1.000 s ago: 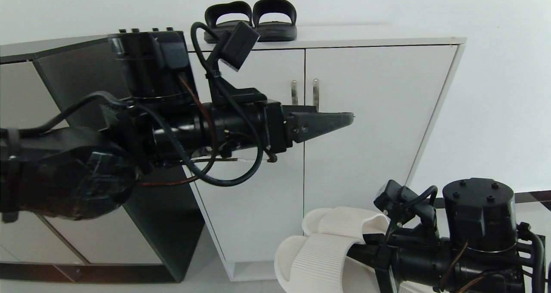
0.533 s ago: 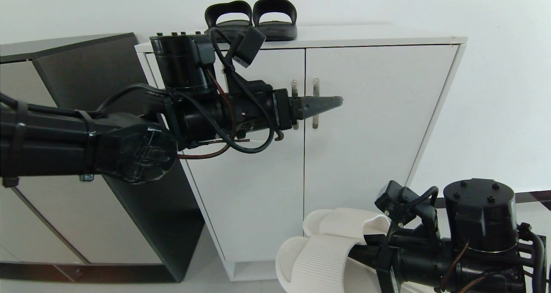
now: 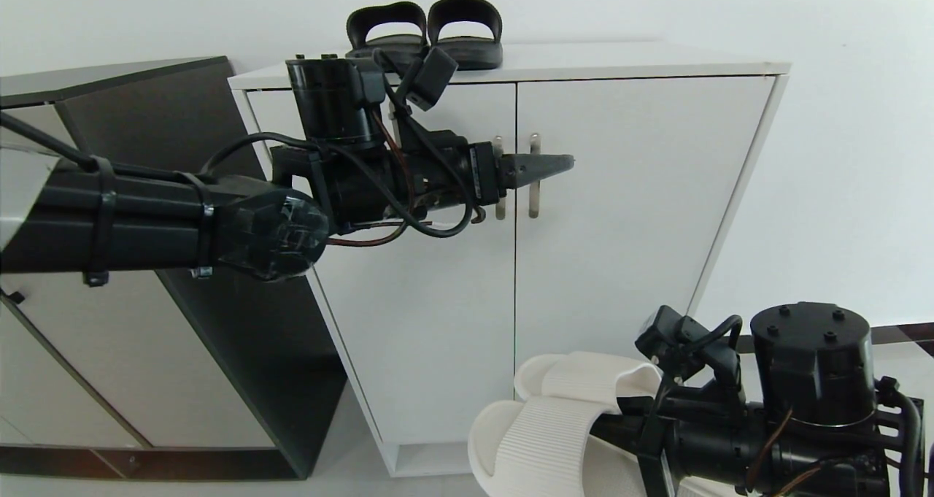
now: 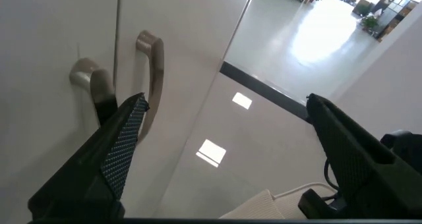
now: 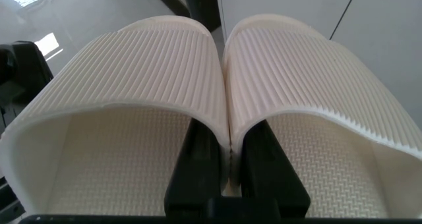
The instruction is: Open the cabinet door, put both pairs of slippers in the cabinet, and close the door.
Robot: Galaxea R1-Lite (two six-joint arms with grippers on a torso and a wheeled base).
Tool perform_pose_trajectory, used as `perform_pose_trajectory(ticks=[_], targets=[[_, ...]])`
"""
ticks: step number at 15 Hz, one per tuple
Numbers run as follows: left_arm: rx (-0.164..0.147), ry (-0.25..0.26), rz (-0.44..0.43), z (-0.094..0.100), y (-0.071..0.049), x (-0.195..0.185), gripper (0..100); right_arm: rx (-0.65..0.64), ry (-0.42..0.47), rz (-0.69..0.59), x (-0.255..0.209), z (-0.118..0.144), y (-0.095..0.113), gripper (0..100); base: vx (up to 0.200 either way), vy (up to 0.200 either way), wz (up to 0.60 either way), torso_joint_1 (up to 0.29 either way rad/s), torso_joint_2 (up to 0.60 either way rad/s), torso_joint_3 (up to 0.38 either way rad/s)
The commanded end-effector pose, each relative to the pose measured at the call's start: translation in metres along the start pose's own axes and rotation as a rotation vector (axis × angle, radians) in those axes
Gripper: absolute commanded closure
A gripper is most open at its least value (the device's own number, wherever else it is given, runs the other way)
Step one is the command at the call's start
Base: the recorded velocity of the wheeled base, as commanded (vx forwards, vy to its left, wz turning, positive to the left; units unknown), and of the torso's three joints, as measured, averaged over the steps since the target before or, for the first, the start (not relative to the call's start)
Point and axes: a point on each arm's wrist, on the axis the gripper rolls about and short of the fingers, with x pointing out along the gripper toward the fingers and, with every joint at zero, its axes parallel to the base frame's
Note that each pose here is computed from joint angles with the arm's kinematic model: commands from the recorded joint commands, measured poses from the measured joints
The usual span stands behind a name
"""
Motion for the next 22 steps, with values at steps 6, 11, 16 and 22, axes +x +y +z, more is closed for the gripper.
perform_pose_trajectory(ticks=[6, 11, 16, 22], targets=[[-0.015, 0.02, 0.012, -0.01, 0.018, 0.021, 0, 0.004, 0.011, -0.001, 0.003, -0.002, -0.001, 100, 0.0, 0.0, 0.0, 0.0, 0.0, 0.0], [-0.034, 0.047, 0.01, -0.018, 0.019, 0.025, 100, 0.006, 0.026, -0.006, 0.007, -0.005, -0.002, 100, 0.0, 0.0, 0.0, 0.0, 0.0, 0.0], [-0.03, 0.041, 0.004, -0.009, 0.005, 0.01, 100, 0.005, 0.03, 0.057, -0.001, -0.008, 0.001, 100, 0.0, 0.0, 0.0, 0.0, 0.0, 0.0], [-0.029, 0.054, -0.036, -0.014, -0.037, -0.031, 100, -0.007, 0.032, 0.173, -0.015, -0.013, 0.014, 100, 0.0, 0.0, 0.0, 0.0, 0.0, 0.0]])
